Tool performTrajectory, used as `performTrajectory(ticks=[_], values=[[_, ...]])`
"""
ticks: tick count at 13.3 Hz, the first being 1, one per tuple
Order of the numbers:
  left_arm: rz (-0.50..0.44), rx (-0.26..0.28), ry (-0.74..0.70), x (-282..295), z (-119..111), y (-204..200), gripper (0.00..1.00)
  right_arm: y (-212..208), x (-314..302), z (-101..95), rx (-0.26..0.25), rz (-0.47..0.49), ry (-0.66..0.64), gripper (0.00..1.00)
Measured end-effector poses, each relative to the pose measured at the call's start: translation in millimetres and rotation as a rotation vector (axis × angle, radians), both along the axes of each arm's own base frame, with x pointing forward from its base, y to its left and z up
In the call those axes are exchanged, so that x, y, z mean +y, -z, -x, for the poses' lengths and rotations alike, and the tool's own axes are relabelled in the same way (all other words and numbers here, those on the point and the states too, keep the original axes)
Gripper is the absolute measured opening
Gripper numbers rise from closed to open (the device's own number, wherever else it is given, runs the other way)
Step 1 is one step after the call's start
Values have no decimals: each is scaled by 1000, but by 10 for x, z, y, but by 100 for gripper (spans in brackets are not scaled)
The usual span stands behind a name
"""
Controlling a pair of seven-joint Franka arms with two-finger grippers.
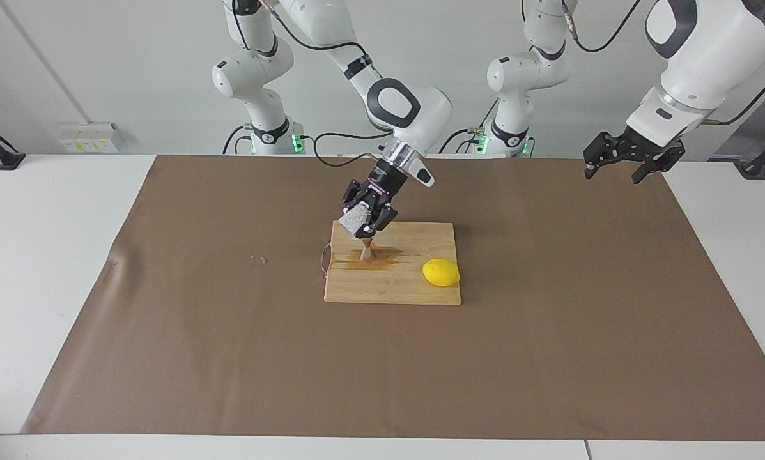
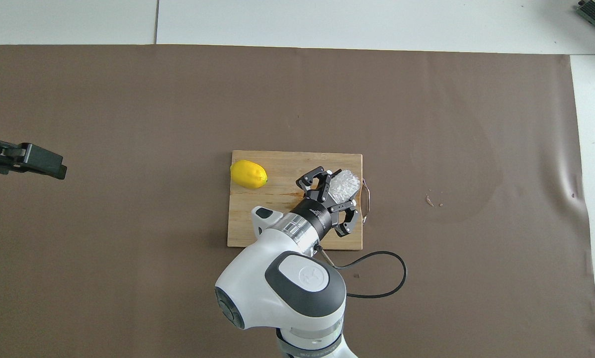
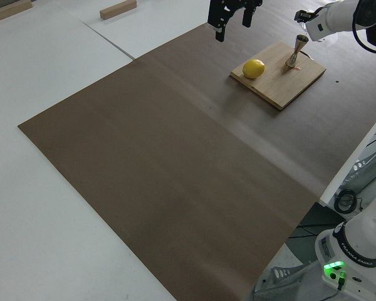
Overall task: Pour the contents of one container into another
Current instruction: 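Hold the white cup tipped over the jigger with the right gripper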
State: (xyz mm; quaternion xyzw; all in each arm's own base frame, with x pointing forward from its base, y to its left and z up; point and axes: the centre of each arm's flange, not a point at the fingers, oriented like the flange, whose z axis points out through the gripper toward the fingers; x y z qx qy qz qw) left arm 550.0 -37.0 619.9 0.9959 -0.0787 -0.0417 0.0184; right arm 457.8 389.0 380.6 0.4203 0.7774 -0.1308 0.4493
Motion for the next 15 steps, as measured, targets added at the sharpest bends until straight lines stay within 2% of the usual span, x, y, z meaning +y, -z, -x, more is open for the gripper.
performTrajectory(ticks=[3, 11, 15], values=[[-3, -4, 0, 3, -4, -2, 100, 36, -12, -2, -19, -5, 11, 52], [-15, 2, 12, -47, -1, 30, 100, 55, -38, 0, -18, 1, 13, 52], [-15, 2, 12, -50, 0, 30, 100, -181, -152, -42, -11, -75, 78, 52]])
